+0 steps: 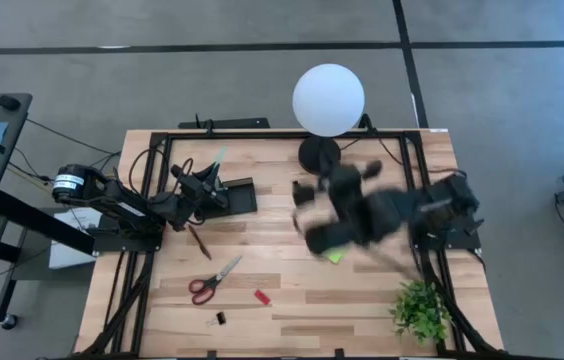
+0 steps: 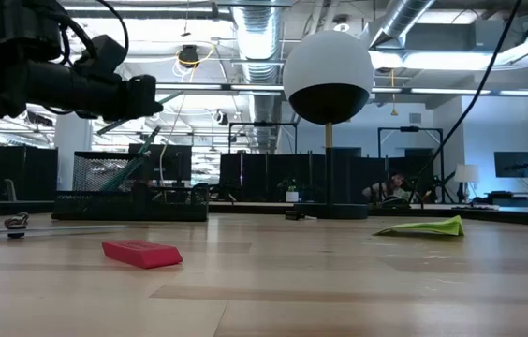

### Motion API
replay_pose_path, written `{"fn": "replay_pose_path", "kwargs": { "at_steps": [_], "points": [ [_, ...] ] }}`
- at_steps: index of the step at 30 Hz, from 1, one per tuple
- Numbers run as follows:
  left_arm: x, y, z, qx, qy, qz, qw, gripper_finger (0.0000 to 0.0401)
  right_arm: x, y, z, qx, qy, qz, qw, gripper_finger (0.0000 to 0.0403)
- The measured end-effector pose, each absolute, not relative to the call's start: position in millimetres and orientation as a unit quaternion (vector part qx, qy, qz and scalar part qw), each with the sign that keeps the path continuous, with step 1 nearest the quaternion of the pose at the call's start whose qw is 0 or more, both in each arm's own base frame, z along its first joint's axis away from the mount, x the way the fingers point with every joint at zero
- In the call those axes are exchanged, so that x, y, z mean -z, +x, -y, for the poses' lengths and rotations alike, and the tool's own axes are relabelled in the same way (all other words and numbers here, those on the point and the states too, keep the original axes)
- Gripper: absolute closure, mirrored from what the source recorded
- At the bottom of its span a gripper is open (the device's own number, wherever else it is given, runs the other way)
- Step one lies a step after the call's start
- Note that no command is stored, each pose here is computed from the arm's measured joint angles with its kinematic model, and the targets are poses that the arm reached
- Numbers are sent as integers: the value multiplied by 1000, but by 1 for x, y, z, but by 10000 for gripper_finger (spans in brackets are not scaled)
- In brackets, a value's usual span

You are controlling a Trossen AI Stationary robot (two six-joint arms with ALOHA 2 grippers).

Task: Pick and place office supplies into organizer
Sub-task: Put the blue pencil into the black desk organizer

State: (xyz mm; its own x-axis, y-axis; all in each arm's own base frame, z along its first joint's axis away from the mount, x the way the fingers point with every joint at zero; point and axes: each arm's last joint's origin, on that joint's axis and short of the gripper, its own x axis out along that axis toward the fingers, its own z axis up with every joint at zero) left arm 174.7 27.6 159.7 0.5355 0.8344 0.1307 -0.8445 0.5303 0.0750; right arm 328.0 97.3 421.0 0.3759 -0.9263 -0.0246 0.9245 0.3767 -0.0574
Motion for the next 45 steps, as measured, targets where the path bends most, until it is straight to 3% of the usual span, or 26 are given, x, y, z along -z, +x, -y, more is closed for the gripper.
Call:
{"fn": "replay_pose_path", "kwargs": {
  "at_steps": [3, 7, 10, 12, 15, 18, 20, 23, 26, 30, 35, 45],
  "points": [
    [-160, 175, -28, -479, 52, 46, 875, 391, -423, 354, -67, 514, 33, -125, 848, 403],
    [-160, 175, -27, -471, 47, 51, 879, 391, -414, 391, -72, 250, -59, -271, 927, 403],
    [-160, 175, -27, -469, 45, 52, 880, 391, -411, 410, -86, 11, -139, -260, 955, 403],
    [-160, 175, -27, -470, 43, 54, 880, 391, -420, 427, -89, -69, -157, -167, 971, 403],
    [-162, 174, -27, -471, 35, 63, 879, 391, -422, 435, -72, -25, -176, -144, 973, 403],
    [-166, 173, -27, -469, 26, 77, 880, 391, -405, 448, -27, 75, -156, -190, 966, 403],
    [-169, 172, -27, -466, 22, 85, 881, 391, -386, 450, 8, 93, -107, -239, 961, 403],
    [-175, 169, -26, -460, 21, 99, 882, 391, -355, 459, 43, 24, -6, -215, 976, 403],
    [-178, 168, -25, -462, 32, 99, 881, 391, -334, 466, 54, -90, 8, -107, 990, 403],
    [-181, 164, -26, -475, 35, 102, 873, 391, -341, 459, 67, -104, 22, 53, 993, 403],
    [-170, 152, -25, -473, 19, 97, 875, 391, -295, 457, 80, -80, 60, 2, 995, 403],
    [-178, 156, -17, -429, 44, 107, 896, 391, -288, 455, 87, -63, 76, -5, 995, 403]
  ]
}}
